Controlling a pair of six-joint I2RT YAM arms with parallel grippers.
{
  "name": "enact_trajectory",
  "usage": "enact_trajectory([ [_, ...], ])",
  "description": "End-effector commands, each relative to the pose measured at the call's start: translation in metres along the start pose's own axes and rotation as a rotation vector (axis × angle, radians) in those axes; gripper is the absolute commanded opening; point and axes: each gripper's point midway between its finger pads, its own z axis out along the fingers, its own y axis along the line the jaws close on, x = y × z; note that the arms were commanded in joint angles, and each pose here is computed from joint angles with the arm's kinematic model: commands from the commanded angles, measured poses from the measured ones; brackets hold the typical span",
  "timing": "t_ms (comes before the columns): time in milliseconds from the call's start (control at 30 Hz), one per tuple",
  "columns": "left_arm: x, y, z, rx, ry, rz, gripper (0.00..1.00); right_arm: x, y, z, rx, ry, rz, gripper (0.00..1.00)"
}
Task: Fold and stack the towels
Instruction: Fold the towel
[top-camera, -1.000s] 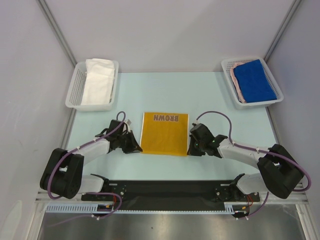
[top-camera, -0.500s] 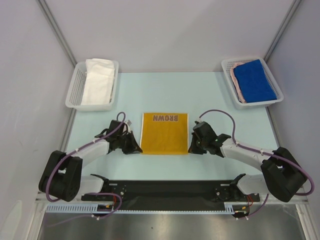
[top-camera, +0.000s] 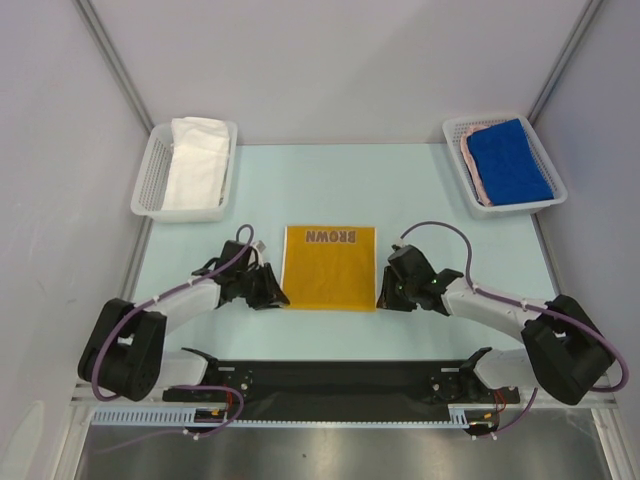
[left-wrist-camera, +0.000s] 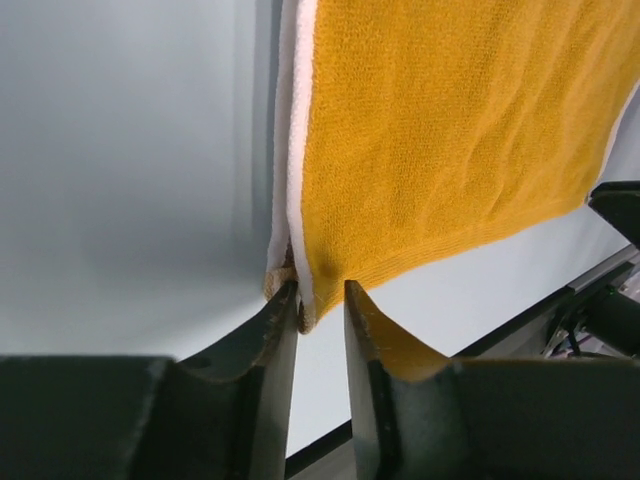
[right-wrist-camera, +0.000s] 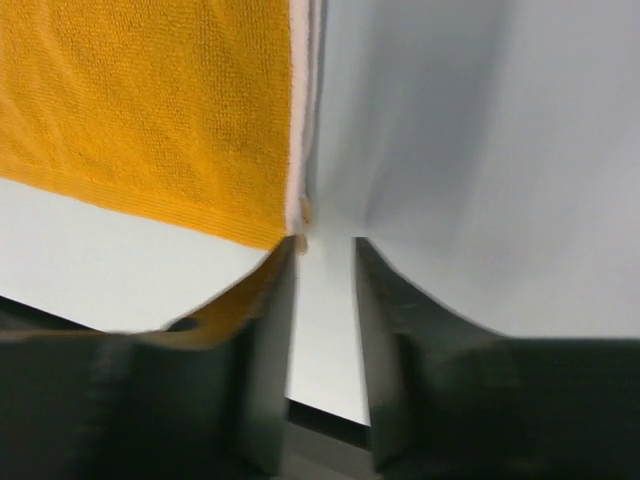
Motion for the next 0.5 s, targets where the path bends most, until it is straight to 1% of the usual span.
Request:
enact_trajectory([
  [0,-0.016,-0.003,-0.013,-0.048,-0.059,0.032,0.35,-0.013,0.003,-0.015,-0.005,-0.039,-0.016,0.39],
  [33,-0.016,-0.003,-0.017,-0.060,-0.055,0.037,0.37,-0.021,0.006,-0.020,-0.011,-0.055,-0.019,0.42],
  [67,-0.029,-0.014,-0.025,-0.050,-0.092,0.054,0.38,-0.023,0.006,-0.025,-0.008,-0.056,-0.022,0.45],
  [133,-0.038,-0.016,-0.036,-0.084,-0.111,0.075,0.39,-0.038,0.014,-0.037,-0.039,-0.075,-0.038,0.43],
  [167,-0.047,-0.018,-0.043,-0.095,-0.138,0.077,0.39,-0.047,0.012,-0.046,-0.046,-0.091,-0.024,0.34],
  [200,-0.063,-0.032,-0.055,-0.077,-0.186,0.095,0.40,-0.058,0.016,-0.052,-0.066,-0.114,-0.018,0.31],
  [233,-0.068,-0.037,-0.061,-0.071,-0.199,0.101,0.40,-0.067,0.019,-0.056,-0.086,-0.135,-0.015,0.30],
  [267,-0.077,-0.045,-0.066,-0.055,-0.222,0.109,0.39,-0.089,0.034,-0.066,-0.156,-0.182,-0.019,0.29],
  [300,-0.091,-0.062,-0.075,-0.021,-0.257,0.124,0.38,-0.096,0.040,-0.060,-0.171,-0.168,-0.014,0.25],
  [333,-0.096,-0.077,-0.070,0.040,-0.237,0.124,0.37,-0.104,0.049,-0.058,-0.200,-0.170,-0.019,0.21],
  [367,-0.101,-0.090,-0.069,0.088,-0.231,0.129,0.37,-0.127,0.077,-0.065,-0.286,-0.211,-0.042,0.16],
  [400,-0.112,-0.106,-0.069,0.144,-0.242,0.140,0.36,-0.129,0.082,-0.043,-0.284,-0.169,-0.033,0.08],
  [433,-0.125,-0.117,-0.057,0.190,-0.256,0.133,0.35,-0.137,0.095,-0.037,-0.318,-0.168,-0.035,0.04],
  [467,-0.129,-0.127,-0.050,0.244,-0.238,0.142,0.33,-0.158,0.122,-0.039,-0.419,-0.194,-0.040,0.00],
])
